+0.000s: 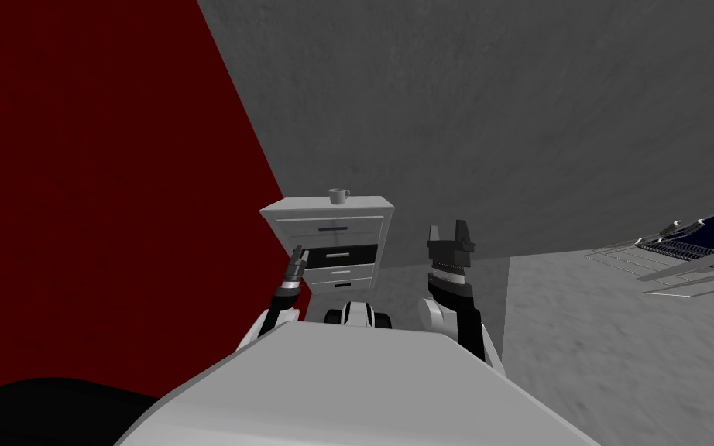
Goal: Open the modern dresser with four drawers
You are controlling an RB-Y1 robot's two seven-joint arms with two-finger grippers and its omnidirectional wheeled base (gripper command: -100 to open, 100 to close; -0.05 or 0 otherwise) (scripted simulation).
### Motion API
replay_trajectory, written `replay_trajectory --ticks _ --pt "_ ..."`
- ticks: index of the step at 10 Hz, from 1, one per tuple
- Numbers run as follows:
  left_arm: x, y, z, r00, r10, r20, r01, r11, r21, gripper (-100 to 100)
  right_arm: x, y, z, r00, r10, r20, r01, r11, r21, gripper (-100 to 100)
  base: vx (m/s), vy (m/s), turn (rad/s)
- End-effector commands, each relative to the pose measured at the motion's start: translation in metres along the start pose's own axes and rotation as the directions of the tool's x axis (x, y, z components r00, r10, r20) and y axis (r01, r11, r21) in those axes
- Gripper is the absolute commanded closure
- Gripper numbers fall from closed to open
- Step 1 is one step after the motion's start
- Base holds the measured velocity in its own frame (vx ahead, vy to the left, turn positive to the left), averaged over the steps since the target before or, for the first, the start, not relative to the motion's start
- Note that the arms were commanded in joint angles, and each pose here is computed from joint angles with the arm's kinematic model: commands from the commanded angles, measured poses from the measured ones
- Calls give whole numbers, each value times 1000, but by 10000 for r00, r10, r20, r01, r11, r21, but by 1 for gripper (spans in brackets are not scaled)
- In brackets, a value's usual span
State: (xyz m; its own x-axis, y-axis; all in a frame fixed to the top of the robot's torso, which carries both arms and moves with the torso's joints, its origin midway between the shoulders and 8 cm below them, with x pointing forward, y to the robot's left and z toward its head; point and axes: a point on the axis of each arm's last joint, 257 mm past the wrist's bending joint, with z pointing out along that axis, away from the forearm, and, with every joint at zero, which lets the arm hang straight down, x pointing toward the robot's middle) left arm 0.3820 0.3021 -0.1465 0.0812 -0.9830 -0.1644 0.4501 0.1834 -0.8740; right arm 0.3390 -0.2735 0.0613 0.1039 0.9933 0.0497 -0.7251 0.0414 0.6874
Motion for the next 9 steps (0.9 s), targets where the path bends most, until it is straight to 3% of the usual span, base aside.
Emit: replay_trajectory --ticks 1,9 --pt "-1 20 -10 10000 35 -5 -35 9994 -351 -100 0 0 0 10000 0 0 0 10000 0 0 49 -9 -3" --pt "-3 89 -52 9999 61 81 -47 9858 -1679 -100 0 0 0 10000 0 0 0 10000 0 0 60 -12 -3"
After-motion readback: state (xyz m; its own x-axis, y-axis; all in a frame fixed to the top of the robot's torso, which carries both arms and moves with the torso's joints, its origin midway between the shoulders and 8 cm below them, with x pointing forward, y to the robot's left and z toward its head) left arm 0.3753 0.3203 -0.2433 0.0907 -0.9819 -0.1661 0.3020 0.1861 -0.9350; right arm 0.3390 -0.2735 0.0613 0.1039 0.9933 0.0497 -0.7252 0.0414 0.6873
